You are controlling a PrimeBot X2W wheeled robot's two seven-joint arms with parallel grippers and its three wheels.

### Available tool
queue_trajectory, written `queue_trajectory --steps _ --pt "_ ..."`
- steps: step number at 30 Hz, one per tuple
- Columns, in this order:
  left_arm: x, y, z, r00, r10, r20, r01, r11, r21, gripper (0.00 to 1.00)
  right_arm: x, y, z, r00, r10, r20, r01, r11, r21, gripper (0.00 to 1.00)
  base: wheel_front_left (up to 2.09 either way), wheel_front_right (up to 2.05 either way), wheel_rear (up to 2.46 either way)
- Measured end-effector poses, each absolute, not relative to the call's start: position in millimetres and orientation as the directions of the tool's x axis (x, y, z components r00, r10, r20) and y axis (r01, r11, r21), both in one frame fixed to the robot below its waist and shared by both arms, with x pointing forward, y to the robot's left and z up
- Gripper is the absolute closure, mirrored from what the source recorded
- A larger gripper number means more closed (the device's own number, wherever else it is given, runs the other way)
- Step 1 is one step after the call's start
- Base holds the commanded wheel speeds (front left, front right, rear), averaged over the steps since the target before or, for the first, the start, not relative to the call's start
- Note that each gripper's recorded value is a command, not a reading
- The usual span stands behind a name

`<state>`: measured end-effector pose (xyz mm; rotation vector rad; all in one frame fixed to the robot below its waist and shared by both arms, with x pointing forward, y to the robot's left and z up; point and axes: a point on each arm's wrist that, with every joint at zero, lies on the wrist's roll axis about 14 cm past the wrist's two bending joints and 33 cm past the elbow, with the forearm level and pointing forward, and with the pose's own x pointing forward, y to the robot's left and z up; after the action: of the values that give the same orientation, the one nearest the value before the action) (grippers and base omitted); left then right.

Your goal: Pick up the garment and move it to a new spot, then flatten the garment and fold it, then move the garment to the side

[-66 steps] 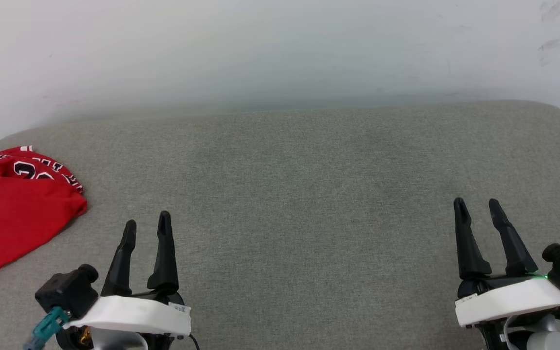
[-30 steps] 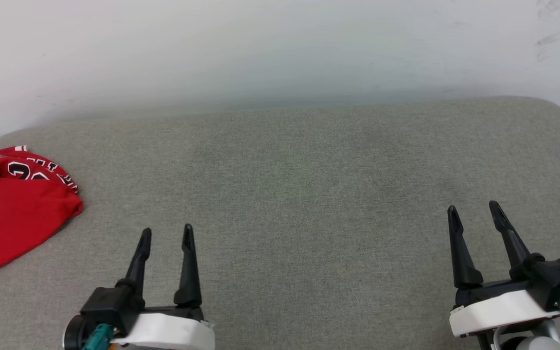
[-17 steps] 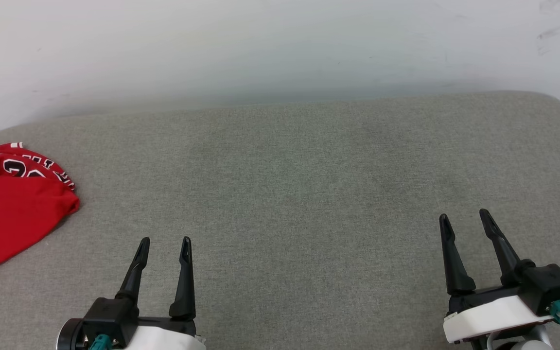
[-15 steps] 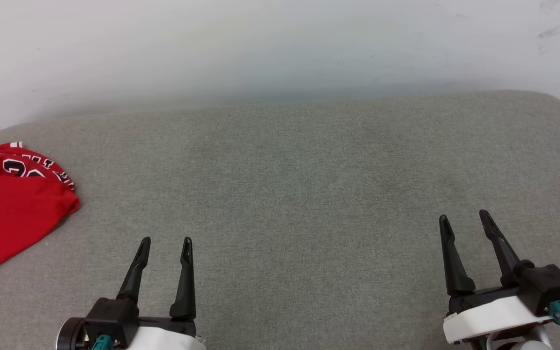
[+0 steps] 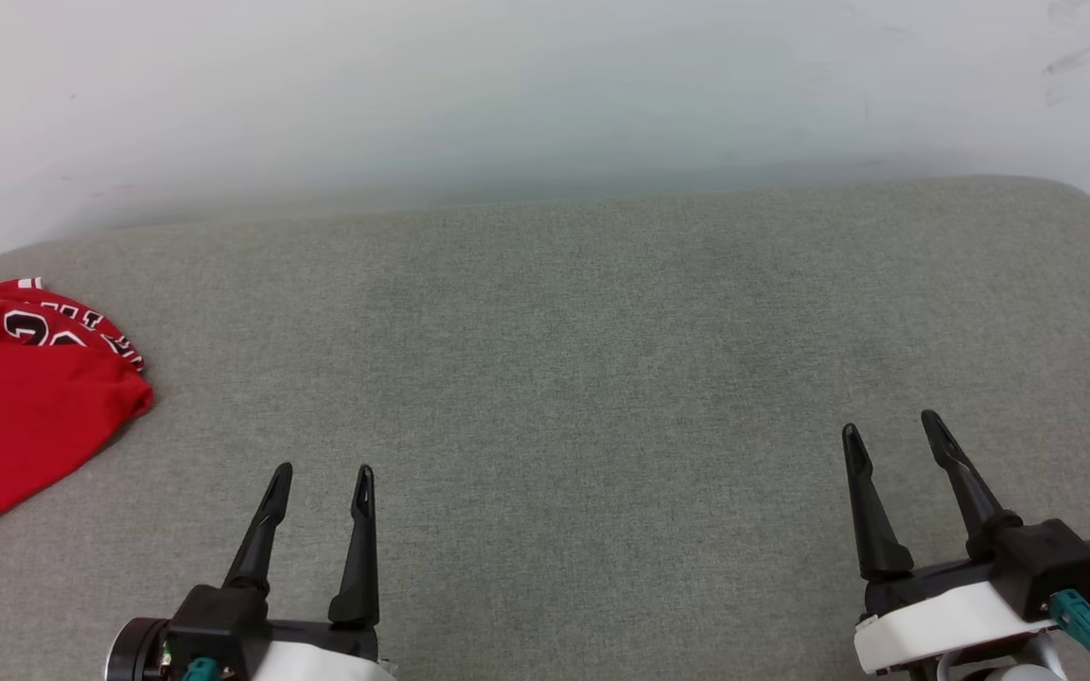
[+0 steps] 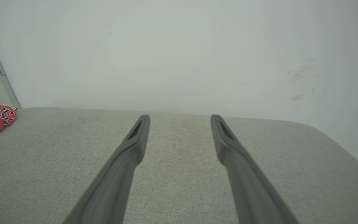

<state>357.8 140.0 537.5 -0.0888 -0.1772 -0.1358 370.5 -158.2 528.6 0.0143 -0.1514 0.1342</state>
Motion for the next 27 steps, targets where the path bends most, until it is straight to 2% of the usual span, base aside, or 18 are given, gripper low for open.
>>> queue_trajectory --steps 1,10,17,27 --pt "358.0 148.2 538.4 0.978 -0.093 0.185 0.114 0.988 -0.106 0.0 370.8 -159.2 529.2 0.98 0.127 0.154 -0.132 0.991 0.018 0.0 0.0 0.0 0.0" --pt "351.8 163.3 537.6 0.982 -0.056 0.182 0.076 0.992 -0.104 0.0 376.3 -139.1 529.8 0.97 0.185 0.158 -0.191 0.981 0.028 0.0 0.0 0.0 0.0" --pt "335.5 200.3 541.8 0.979 0.069 0.192 -0.052 0.994 -0.094 0.0 380.2 -101.9 524.2 0.946 0.291 0.144 -0.299 0.954 0.035 0.0 0.0 0.0 0.0" --pt "289.0 253.8 546.6 0.945 0.254 0.206 -0.244 0.967 -0.076 0.0 379.8 -41.5 524.6 0.878 0.456 0.144 -0.466 0.884 0.043 0.0 0.0 0.0 0.0"
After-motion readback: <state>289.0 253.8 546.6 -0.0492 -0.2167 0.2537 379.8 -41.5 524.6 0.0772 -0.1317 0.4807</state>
